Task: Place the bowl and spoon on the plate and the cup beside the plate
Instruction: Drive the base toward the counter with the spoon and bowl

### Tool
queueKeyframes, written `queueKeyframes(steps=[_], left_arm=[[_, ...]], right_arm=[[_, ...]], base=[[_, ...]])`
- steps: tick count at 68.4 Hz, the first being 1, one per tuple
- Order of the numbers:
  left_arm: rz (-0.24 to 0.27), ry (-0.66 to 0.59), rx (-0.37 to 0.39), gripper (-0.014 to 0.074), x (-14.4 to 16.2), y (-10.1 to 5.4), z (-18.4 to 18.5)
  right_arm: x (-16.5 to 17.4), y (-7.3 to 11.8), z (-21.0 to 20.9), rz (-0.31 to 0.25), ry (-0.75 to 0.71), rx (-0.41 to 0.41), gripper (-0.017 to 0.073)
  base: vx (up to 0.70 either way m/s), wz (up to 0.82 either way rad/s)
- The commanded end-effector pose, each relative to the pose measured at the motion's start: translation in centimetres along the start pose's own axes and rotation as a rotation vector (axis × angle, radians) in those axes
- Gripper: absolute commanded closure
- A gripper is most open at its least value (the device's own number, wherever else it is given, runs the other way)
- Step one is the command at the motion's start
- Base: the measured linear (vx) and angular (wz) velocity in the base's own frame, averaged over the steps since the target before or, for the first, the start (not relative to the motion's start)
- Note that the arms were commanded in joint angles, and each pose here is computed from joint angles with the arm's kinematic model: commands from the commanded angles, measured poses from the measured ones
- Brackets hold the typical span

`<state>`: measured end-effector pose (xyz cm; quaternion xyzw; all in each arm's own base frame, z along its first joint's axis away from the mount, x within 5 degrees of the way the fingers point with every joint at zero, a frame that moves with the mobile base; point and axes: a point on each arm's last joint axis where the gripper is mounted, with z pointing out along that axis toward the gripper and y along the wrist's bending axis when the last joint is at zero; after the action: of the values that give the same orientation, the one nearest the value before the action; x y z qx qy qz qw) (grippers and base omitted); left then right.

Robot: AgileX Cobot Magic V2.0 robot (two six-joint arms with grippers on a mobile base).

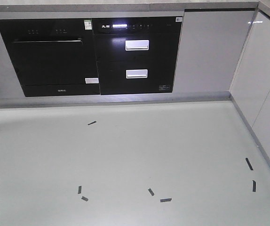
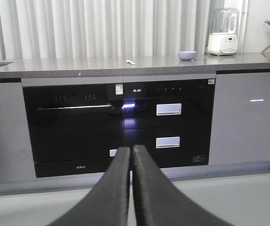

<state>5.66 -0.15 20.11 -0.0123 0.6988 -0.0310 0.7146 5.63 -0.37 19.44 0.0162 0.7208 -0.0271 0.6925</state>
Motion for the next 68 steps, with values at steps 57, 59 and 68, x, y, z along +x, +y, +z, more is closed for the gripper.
queueKeyframes(steps=[57,59,68], left_arm=[[-0.009,-0.111,0.006,0.0600,-1.42,-0.07,-0.24],[-0.009,-0.111,0.006,0.0600,-1.42,-0.07,-0.24],[-0.009,-0.111,0.006,0.0600,-1.42,-0.07,-0.24]], right_arm=[[-0.31,0.04,0.00,-0.016,-0.066,-0.004,0.0565],[-0.31,0.04,0.00,-0.016,-0.066,-0.004,0.0565],[-0.31,0.04,0.00,-0.016,-0.066,-0.004,0.0565]], base=[[0.00,0.00],[0.01,0.01],[0.03,0.00]])
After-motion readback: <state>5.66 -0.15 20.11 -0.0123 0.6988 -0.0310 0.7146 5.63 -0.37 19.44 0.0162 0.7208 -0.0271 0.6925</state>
